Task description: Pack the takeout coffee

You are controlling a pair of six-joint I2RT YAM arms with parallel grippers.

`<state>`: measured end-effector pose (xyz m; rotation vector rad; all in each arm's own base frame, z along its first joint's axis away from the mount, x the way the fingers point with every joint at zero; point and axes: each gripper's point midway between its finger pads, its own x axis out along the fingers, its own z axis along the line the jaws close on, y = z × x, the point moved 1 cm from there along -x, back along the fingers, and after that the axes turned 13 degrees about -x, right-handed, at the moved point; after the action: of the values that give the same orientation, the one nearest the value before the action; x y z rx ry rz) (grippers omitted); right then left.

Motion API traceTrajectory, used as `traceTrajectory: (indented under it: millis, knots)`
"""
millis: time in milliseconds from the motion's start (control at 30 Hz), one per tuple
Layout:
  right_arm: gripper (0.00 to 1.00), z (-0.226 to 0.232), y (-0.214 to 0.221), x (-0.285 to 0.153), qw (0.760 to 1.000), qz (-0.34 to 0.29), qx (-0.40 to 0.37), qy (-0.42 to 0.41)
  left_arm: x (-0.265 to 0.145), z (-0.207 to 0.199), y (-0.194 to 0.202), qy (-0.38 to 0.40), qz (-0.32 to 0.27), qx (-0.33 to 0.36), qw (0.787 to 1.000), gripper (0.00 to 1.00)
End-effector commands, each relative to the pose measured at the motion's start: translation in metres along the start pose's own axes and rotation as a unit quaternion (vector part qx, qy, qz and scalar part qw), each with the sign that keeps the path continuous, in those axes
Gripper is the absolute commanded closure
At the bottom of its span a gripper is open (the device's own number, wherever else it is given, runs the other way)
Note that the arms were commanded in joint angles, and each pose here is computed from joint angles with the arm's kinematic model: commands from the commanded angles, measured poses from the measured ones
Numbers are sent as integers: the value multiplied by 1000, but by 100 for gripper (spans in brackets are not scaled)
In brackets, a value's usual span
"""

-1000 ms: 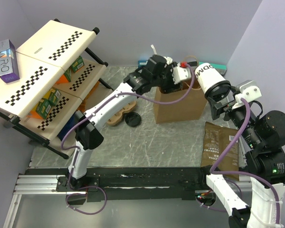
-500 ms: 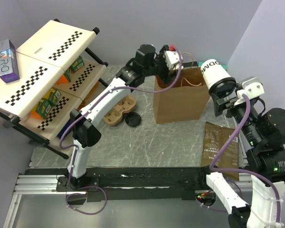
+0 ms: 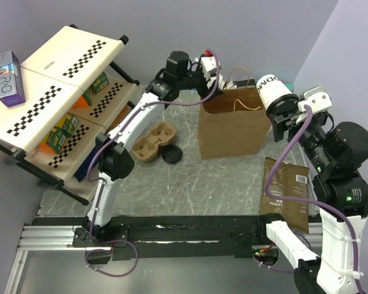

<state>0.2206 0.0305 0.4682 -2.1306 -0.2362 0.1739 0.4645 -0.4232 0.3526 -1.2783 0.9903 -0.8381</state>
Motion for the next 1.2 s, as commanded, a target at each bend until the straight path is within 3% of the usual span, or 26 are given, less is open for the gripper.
traceTrajectory:
  millis: [0, 267, 667, 967, 1000, 1167]
  knots:
    - [100, -8, -11, 2, 1000, -16, 6, 12, 9, -20, -12, 54, -26, -10, 998, 20]
    - [100, -5, -7, 14, 1000, -15, 10, 5, 24, -15, -2, 62, -36, -21, 997, 27]
    - [100, -5, -8, 19, 1000, -15, 12, -2, 39, -33, 5, 109, -47, -40, 992, 60]
    - [100, 0, -8, 5, 1000, -18, 2, -9, 13, -40, 18, 87, 24, -8, 996, 79]
    - [100, 2, -8, 3, 1000, -19, 0, -14, 5, -43, 9, 84, 23, -1, 996, 99]
    - [100, 18, -8, -1, 997, -36, -31, -56, -22, -52, 2, 72, 44, 9, 996, 99]
